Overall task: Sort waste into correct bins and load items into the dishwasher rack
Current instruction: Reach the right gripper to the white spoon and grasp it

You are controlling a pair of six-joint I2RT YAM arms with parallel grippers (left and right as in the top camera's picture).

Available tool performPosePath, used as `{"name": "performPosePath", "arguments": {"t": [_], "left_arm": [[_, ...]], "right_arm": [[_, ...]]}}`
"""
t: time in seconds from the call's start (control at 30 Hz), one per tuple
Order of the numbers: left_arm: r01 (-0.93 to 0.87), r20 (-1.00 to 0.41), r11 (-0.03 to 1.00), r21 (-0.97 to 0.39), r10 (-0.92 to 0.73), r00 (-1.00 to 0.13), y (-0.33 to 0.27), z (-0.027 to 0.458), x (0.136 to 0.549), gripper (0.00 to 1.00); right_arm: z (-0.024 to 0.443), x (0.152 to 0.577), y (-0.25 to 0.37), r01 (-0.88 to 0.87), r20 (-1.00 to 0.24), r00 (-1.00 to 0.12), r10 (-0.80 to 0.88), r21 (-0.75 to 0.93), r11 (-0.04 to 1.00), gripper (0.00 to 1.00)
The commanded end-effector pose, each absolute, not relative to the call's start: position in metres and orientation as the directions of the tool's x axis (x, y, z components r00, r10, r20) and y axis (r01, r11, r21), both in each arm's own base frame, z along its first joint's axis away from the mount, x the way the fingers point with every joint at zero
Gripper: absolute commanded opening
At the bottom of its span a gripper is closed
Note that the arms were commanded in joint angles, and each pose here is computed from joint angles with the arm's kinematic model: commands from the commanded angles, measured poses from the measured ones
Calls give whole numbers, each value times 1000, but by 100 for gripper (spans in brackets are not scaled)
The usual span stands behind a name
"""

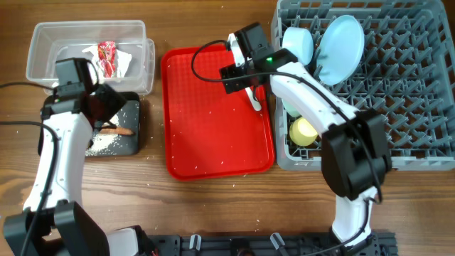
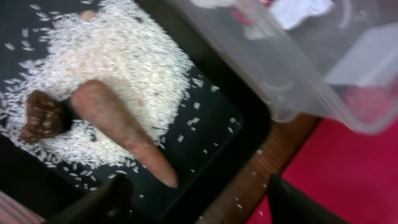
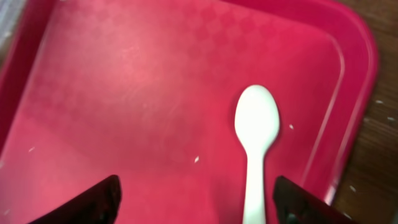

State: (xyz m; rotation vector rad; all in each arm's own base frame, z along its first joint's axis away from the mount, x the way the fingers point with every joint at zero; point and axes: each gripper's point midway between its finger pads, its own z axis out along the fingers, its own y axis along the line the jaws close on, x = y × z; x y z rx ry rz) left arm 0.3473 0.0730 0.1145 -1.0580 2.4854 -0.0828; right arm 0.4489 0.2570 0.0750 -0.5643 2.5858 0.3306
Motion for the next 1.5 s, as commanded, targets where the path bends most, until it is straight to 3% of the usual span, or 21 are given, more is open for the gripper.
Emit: {"name": "performPosePath", "arguments": {"t": [0.0, 0.07, 0.17, 0.57, 0.73, 1.03, 1.37, 1.47], "left_arm": [[-570, -412, 786, -241, -614, -673, 50, 131, 357, 81], [-551, -412, 799, -241, -598, -687, 42, 131, 358, 100], [-542, -412, 805, -240, -591, -694, 38, 131, 359, 100], [-542, -412, 805, -241, -591, -694, 38, 131, 359, 100], [-542, -412, 805, -241, -591, -694, 38, 131, 359, 100], [-542, -412, 805, -241, -591, -694, 38, 131, 359, 100], [-542, -412, 805, -241, -591, -694, 38, 131, 359, 100], [-542, -412, 805, -241, -591, -694, 38, 131, 359, 100]], "right_arm": [[55, 458, 262, -446, -500, -799, -334, 121, 887, 75], [44, 466, 263, -436, -511, -796, -324, 111, 893, 73], [29, 479, 247, -332, -508, -825, -248, 79, 940, 70], [14, 515, 218, -280, -552, -819, -155, 150, 948, 65], [7, 506, 239, -342, -530, -833, -162, 262, 902, 62], [-21, 491, 240, -240, -429, -899, -90, 308, 921, 41], [-27, 468, 250, -176, -312, -949, -43, 410, 895, 39], [-29, 466, 249, -167, -299, -953, -41, 409, 897, 33]]}}
